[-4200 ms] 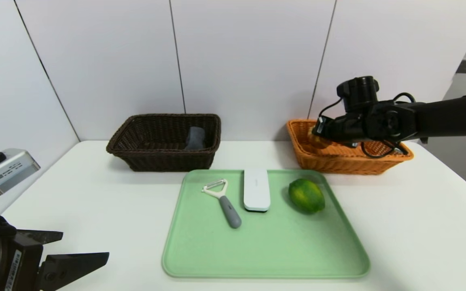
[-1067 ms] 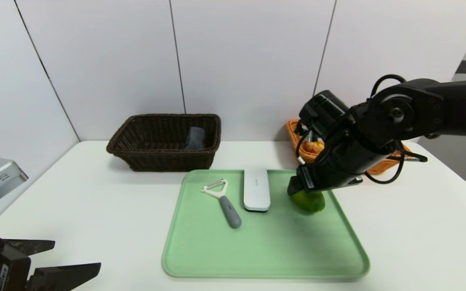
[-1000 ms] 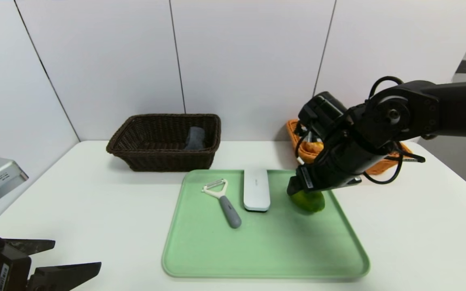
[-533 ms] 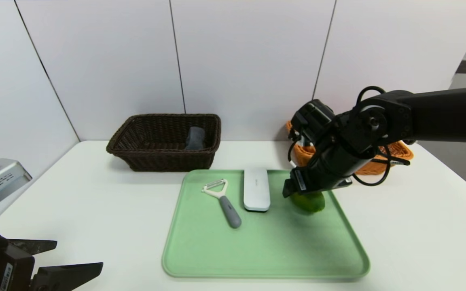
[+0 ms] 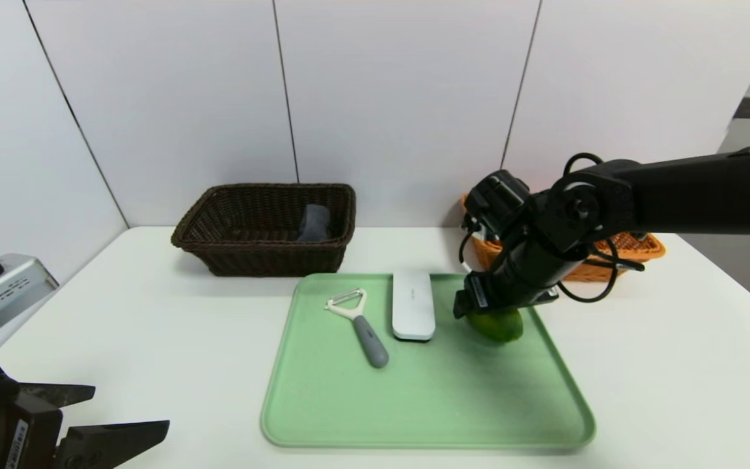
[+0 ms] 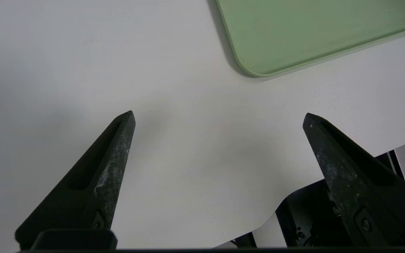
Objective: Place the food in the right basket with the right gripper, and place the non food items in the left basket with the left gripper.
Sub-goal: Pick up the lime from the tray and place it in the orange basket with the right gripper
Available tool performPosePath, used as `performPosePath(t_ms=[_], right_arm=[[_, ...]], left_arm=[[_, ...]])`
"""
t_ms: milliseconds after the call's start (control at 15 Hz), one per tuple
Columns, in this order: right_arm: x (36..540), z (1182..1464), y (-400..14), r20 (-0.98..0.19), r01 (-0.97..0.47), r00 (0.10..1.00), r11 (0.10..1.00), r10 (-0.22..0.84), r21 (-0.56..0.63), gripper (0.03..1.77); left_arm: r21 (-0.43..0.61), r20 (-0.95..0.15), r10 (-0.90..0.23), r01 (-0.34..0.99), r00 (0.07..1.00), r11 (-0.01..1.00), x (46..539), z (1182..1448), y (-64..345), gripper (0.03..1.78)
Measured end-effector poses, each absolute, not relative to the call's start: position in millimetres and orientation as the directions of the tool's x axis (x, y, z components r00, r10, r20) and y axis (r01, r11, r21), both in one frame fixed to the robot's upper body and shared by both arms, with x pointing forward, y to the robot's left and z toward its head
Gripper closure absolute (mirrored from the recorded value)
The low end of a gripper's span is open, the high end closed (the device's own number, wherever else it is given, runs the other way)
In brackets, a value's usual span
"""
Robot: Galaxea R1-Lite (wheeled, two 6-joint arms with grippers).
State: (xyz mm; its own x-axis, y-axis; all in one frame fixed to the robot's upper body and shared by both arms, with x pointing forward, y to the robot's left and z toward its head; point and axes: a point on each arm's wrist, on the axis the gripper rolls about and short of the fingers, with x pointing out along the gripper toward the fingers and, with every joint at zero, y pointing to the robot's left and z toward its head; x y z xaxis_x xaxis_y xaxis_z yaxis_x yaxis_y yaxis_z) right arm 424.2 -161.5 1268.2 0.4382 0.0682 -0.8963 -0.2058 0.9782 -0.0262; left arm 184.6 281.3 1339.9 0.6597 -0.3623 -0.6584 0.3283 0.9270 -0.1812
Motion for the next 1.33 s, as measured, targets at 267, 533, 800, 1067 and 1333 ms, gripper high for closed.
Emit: performPosePath(t_ms=[267,533,800,1067,1333], right_arm=[[427,1263,-162,-0.902,-0.203,0.427,0.979,0.061,-0.030,0.10],[428,1259,-161,-0.907,-0.203,0.418,0.979,0.058,-0.030,0.56],[429,1256,-160,-0.910,-0.204,0.411,0.979,0.060,-0.027,0.73],[415,1274,-150,-0.892,-0.245,0.441,0.969,0.101,-0.011,0.74],[389,1319,-150,-0.835,-0.314,0.492,0.945,0.247,0.094,0.74]], left_arm=[[-0.179,-0.664,-0.360,0.328,0.655,0.928,187,1340,280,0.12],[-0.179,-0.673,-0.356,0.325,0.648,0.929,189,1338,279,0.12],[-0.179,-0.677,-0.354,0.322,0.645,0.930,189,1336,279,0.12],[-0.177,-0.684,-0.350,0.320,0.640,0.931,189,1334,279,0.12],[-0.180,-0.691,-0.346,0.313,0.634,0.932,189,1332,279,0.12]])
